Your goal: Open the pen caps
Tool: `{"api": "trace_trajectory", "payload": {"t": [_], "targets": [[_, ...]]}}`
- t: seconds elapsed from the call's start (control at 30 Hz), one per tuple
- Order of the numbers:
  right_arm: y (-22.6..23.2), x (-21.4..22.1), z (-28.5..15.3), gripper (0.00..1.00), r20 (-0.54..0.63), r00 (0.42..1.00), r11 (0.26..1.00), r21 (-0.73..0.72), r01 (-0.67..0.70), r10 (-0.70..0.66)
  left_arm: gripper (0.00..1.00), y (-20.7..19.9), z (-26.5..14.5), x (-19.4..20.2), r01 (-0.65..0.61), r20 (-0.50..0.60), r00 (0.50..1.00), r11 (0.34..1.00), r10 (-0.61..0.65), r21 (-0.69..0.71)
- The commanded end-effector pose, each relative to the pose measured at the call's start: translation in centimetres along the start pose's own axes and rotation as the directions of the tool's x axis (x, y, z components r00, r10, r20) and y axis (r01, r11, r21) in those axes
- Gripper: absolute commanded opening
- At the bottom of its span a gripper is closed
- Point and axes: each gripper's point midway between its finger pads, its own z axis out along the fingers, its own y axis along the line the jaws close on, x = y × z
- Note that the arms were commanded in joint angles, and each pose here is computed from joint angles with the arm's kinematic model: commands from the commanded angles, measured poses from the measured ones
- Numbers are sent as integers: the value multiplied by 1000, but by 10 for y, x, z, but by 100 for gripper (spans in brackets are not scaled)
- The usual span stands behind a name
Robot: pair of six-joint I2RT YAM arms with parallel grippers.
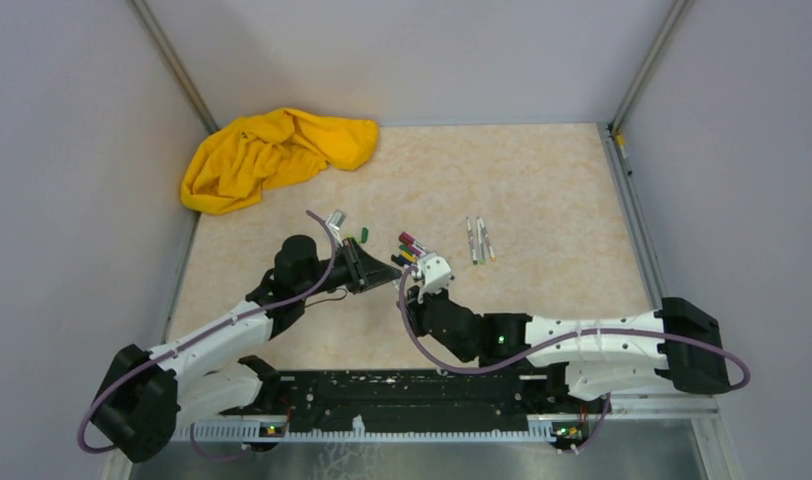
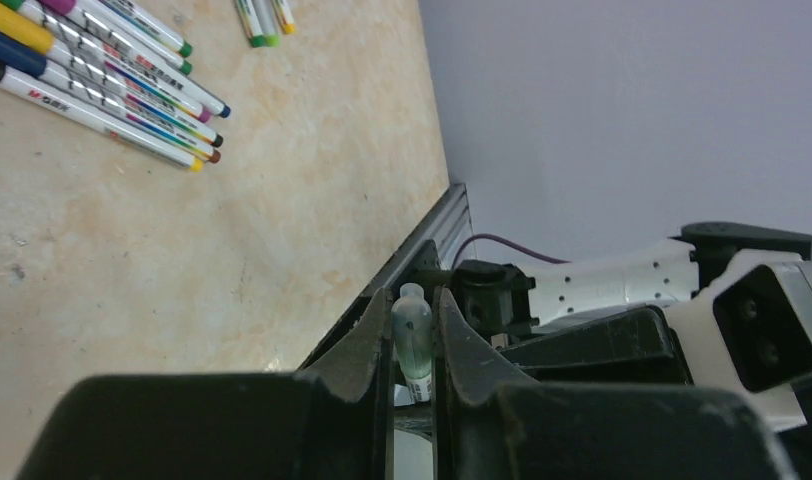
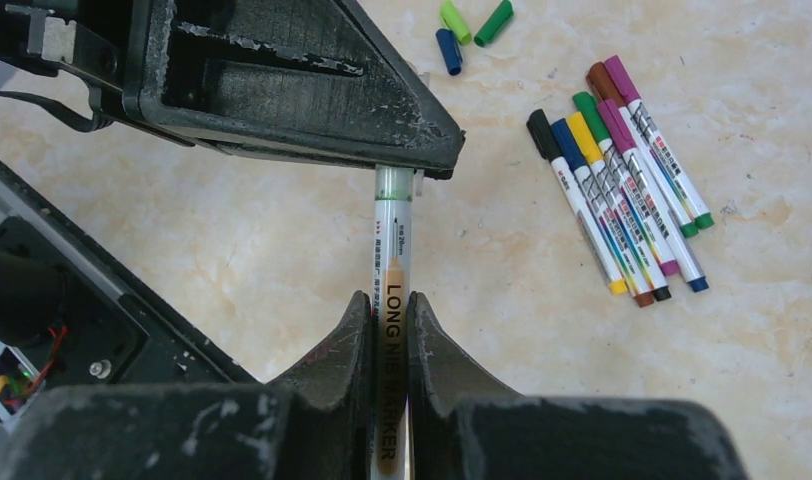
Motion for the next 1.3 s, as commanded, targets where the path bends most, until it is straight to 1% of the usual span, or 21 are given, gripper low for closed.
{"api": "trace_trajectory", "payload": {"t": [0.0, 0.27, 0.4, 0.53, 0.6, 0.63, 0.67, 0.7, 0.77, 0.9, 1.0, 1.1, 1.17, 1.2, 1.27], "targets": [[29, 66, -47, 0, -228, 965, 964, -256, 71, -132, 0, 5, -11, -129, -137, 433, 888, 987, 157, -79], [23, 83, -48, 0, -280, 953, 972, -232, 48, -114, 0, -2, -11, -153, -165, 467, 867, 984, 177, -66], [23, 90, -44, 0, -288, 953, 976, -216, 26, -89, 0, 0, -17, -161, -103, 520, 848, 994, 108, -39], [25, 96, -41, 0, -275, 960, 976, -219, -16, -46, 0, 0, -22, -167, -39, 574, 819, 998, 7, 44], [28, 95, -42, 0, -249, 968, 968, -246, -43, -20, 0, -5, -24, -168, -49, 587, 809, 994, -17, 96], [28, 96, -44, 0, -237, 972, 964, -260, -57, -6, 0, -14, -28, -168, -82, 599, 800, 986, -22, 144], [32, 89, -46, 0, -213, 977, 956, -282, -82, 20, 0, -11, -27, -165, -77, 596, 802, 984, -35, 162], [33, 85, -48, 0, -196, 980, 949, -299, -101, 43, 0, -19, -31, -165, -97, 603, 796, 973, -50, 209], [34, 81, -52, 0, -168, 983, 935, -330, -130, 77, 0, -22, -33, -162, -107, 595, 800, 958, -76, 266], [37, 69, -58, 0, -132, 984, 915, -370, -160, 119, 0, -25, -30, -153, -115, 546, 832, 931, -100, 345], [40, 66, -59, 0, -129, 983, 908, -383, -170, 130, 0, -22, -30, -148, -107, 528, 841, 919, -120, 379], [38, 66, -57, 0, -130, 985, 919, -363, -155, 115, 0, -22, -29, -146, -109, 516, 848, 914, -120, 392], [30, 63, -55, 0, -119, 987, 937, -320, -138, 104, 0, -20, -27, -145, -115, 511, 854, 921, -100, 373], [25, 60, -54, 0, -110, 989, 949, -289, -127, 99, 0, -17, -24, -145, -111, 506, 858, 933, -84, 342], [7, 50, -52, 0, -78, 994, 976, -196, -95, 81, 0, 4, -12, -145, -80, 483, 875, 976, -30, 205]]}}
